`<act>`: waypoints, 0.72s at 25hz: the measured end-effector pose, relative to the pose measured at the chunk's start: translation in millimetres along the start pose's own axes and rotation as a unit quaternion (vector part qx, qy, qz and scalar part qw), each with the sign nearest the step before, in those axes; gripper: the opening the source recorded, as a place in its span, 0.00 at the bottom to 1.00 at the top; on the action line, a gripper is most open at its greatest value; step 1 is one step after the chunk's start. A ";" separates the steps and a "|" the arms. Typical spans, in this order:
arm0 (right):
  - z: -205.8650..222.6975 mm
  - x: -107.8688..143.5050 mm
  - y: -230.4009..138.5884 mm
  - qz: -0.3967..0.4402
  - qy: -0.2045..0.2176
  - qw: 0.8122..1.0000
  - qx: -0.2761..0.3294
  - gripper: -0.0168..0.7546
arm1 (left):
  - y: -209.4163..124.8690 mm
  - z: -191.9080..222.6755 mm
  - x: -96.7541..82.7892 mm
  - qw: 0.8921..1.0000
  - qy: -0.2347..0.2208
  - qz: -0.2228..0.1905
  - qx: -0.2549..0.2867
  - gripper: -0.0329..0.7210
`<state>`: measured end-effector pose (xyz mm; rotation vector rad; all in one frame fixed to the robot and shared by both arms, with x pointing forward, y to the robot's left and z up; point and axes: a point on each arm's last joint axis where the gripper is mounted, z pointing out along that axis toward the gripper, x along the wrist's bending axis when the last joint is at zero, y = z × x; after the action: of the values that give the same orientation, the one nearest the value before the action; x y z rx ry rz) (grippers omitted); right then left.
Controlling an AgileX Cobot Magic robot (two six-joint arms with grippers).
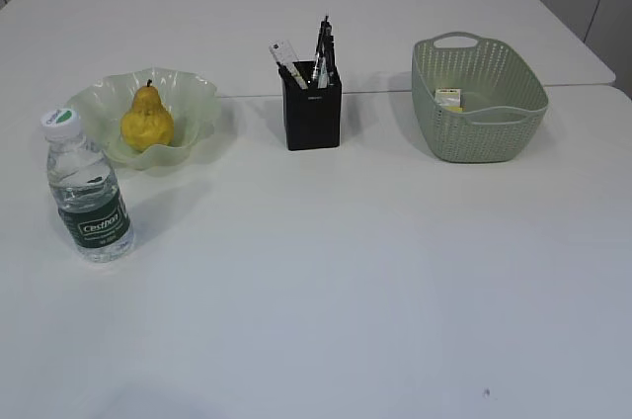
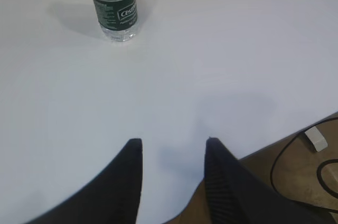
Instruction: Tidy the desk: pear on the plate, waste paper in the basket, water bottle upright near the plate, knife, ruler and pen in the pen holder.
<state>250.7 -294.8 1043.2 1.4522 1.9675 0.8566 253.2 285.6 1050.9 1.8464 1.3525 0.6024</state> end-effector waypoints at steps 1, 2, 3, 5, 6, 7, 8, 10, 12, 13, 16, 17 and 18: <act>0.0 -0.2 0.0 0.004 -0.005 1.000 0.000 0.50 | 0.1 0.1 0.2 1.000 0.005 -0.004 0.000 0.41; 0.0 -0.2 0.0 0.004 -0.005 1.000 0.000 0.50 | 0.2 0.2 0.6 1.000 0.013 -0.010 -0.001 0.41; 0.1 -0.5 0.0 0.012 -0.014 1.000 0.001 0.50 | 0.3 0.3 1.0 1.000 0.021 -0.016 -0.002 0.41; 0.1 -0.9 0.0 0.022 -0.025 0.999 0.002 0.50 | 0.5 0.5 1.7 0.999 0.036 -0.027 -0.003 0.41; 0.1 -0.9 0.0 0.025 -0.028 0.999 0.002 0.50 | 0.6 0.6 2.1 0.998 0.044 -0.033 -0.003 0.41; 0.1 -1.1 0.0 0.029 -0.033 0.999 0.002 0.50 | 0.7 0.7 2.5 0.998 0.053 -0.040 -0.004 0.41; 0.1 -1.2 0.0 0.031 -0.036 0.999 0.003 0.50 | 0.8 0.8 2.8 0.997 0.059 -0.045 -0.004 0.41; -0.5 -1.3 -0.3 0.037 -0.042 0.998 0.000 0.50 | 0.9 0.9 3.5 0.996 0.072 -0.054 -0.005 0.41; -3.1 -0.9 -2.1 0.039 -0.048 0.998 -0.012 0.50 | 0.6 0.3 3.6 0.995 0.079 -0.059 -0.008 0.41; -5.6 -0.3 -4.0 0.039 -0.050 0.998 -0.023 0.50 | 0.0 -0.7 3.4 0.995 0.083 -0.060 -0.012 0.41; -10.7 0.9 -8.2 0.039 -0.054 0.997 -0.045 0.50 | -3.4 -5.5 1.5 0.994 0.090 -0.059 -0.031 0.41; -11.2 1.0 -8.6 0.039 -0.054 0.997 -0.047 0.50 | -4.7 -7.4 0.7 0.993 0.094 -0.060 -0.040 0.41; -12.7 1.4 -9.9 0.040 -0.057 0.996 -0.054 0.50 | -5.9 -8.9 0.0 0.992 0.097 -0.060 -0.046 0.41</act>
<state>234.8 -297.8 1043.9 1.4903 1.7638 0.8814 243.1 289.2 1051.6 1.6525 1.5244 0.7848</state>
